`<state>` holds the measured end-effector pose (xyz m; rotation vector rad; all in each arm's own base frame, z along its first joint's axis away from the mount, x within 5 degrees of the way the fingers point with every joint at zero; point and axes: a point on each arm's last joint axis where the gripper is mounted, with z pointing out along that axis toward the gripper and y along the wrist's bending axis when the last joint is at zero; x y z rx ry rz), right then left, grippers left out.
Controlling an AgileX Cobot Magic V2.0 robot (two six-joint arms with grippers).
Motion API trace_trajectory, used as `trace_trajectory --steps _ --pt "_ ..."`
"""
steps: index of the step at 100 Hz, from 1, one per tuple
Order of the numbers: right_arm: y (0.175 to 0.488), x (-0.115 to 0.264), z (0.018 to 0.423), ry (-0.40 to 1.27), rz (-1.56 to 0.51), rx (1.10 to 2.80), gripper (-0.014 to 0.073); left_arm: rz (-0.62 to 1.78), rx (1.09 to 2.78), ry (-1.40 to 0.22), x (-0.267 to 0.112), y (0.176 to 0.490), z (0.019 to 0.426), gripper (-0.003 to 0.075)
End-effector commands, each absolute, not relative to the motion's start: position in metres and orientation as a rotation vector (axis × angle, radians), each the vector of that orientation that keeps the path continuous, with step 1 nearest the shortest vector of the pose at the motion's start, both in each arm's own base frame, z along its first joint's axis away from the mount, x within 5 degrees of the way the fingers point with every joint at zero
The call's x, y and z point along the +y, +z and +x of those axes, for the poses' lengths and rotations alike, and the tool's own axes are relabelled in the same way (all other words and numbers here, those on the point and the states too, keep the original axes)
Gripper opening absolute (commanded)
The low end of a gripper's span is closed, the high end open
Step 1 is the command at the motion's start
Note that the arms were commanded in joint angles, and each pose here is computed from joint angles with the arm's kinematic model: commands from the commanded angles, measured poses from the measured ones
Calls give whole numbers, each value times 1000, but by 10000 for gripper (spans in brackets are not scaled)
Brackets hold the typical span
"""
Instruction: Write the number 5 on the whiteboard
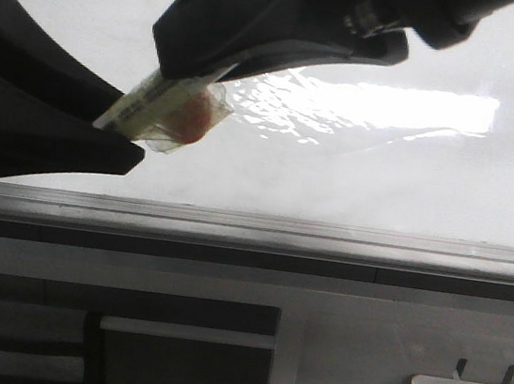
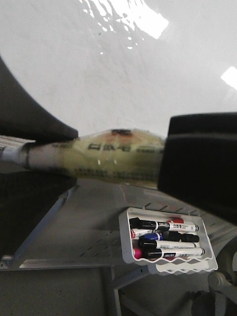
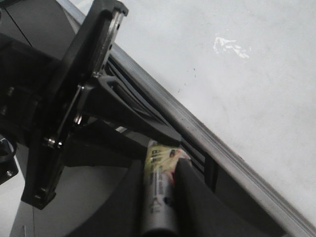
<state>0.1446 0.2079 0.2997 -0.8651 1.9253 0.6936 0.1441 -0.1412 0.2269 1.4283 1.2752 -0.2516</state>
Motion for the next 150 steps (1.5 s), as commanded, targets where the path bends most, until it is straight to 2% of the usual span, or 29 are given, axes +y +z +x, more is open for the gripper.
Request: trace_trajectory --steps 1,14,23,46,78,113,124,137,150 --pt "317 209 146 714 -840 1846 -63 1328 1186 -330 -146 248 144 159" --pt "314 208 144 704 -863 1883 -63 1270 1165 -381 -148 253 143 400" --pt "312 207 143 698 -878 1907 -63 1229 1193 -386 -147 254 145 468" --pt "315 201 155 687 -796 1932 -62 1153 1213 -406 -135 261 131 460" --pt "357 189 182 637 -692 1883 -62 829 1341 -399 -102 277 117 459" --pt "379 194 221 549 -677 1875 -63 729 1383 -414 -97 278 120 458" --pt "388 197 232 529 -679 1850 -63 694 1391 -370 -91 279 125 430" --pt "384 201 241 520 -677 1871 -63 637 1375 -327 -82 282 130 400" --pt "363 203 247 495 -715 1983 -63 598 1354 -300 -77 285 134 398"
